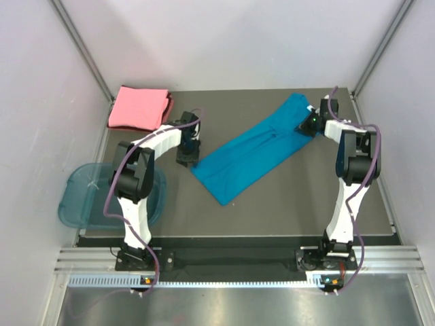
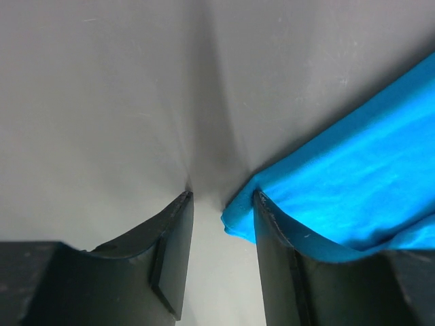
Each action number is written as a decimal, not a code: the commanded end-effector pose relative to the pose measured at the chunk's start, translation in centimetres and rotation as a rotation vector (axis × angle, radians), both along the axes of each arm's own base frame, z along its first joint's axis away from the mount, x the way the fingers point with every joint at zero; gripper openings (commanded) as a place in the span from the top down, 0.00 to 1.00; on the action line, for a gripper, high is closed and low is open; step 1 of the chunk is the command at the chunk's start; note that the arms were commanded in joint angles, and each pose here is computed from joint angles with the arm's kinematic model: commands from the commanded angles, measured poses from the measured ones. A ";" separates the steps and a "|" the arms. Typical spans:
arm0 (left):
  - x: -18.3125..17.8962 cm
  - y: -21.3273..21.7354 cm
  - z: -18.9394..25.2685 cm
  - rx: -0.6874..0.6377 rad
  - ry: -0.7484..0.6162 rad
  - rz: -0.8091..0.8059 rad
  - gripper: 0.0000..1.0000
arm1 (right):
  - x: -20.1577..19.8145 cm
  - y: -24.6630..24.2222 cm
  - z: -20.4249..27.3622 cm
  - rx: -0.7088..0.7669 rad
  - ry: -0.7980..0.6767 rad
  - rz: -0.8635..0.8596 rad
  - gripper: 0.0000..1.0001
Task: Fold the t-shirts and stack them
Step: Fold the tshirt
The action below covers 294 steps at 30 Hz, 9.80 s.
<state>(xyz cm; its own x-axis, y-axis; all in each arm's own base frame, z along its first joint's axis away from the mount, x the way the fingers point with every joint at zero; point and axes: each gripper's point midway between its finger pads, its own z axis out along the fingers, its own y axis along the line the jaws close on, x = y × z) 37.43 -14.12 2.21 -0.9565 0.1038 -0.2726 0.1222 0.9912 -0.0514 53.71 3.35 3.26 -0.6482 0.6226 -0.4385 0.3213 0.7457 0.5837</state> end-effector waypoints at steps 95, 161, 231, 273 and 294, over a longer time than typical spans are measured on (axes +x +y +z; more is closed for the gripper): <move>-10.0 -12.3 6.3 -0.490 -0.015 -0.141 0.60 | 3.4 7.4 12.0 -0.145 -0.203 0.316 0.46; -17.5 -9.1 5.0 -0.491 -0.042 -0.081 0.51 | -36.7 13.0 2.4 -0.101 0.167 0.278 0.66; -19.1 -17.9 9.7 -0.656 -0.126 -0.267 0.56 | -23.0 12.1 13.7 -0.341 -0.125 0.297 0.75; -22.1 -23.1 2.5 -0.600 -0.059 -0.332 0.64 | -7.5 14.9 1.0 -0.439 0.046 0.446 0.74; -22.5 -23.6 1.9 -0.610 -0.050 -0.335 0.65 | -7.3 15.5 1.1 -0.394 0.025 0.416 0.78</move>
